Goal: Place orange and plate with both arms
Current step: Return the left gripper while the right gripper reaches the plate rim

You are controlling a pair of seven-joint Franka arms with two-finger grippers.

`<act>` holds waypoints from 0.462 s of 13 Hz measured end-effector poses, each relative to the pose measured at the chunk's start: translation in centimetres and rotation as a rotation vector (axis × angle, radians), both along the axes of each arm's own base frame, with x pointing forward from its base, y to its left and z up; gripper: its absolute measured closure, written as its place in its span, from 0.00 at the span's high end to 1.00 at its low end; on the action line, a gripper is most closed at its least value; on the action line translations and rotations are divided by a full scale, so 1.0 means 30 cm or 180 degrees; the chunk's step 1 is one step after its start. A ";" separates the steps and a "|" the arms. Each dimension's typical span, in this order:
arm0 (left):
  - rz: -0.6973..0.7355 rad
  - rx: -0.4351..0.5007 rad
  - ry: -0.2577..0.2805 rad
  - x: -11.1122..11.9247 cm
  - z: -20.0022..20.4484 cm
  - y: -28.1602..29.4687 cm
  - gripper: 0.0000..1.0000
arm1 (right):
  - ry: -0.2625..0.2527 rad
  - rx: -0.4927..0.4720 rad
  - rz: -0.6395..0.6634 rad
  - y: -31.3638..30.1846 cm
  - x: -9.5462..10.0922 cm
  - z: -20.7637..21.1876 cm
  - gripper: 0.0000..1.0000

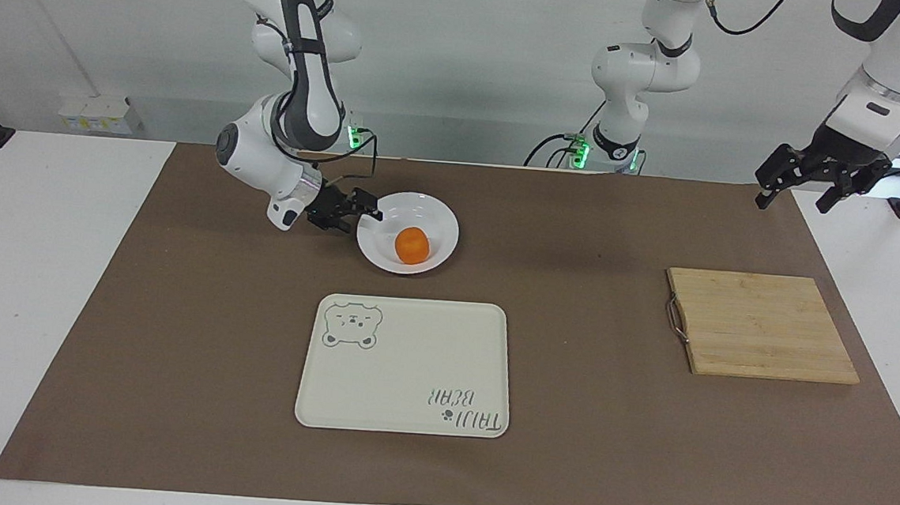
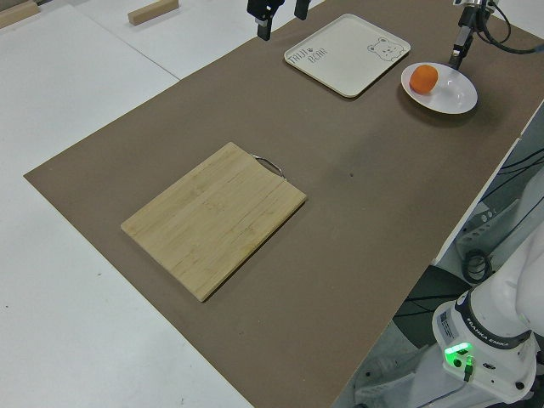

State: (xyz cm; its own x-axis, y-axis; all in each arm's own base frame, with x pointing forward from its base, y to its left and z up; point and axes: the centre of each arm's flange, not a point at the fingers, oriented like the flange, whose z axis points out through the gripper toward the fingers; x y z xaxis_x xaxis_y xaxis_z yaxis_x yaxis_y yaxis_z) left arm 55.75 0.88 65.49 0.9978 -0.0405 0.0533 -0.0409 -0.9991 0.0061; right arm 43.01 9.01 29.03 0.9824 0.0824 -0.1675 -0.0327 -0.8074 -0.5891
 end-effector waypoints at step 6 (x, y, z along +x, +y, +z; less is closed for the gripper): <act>0.0012 -0.0002 0.0070 -0.008 -0.010 -0.004 1.00 | 0.0118 0.0026 -0.0039 0.007 -0.059 -0.046 1.00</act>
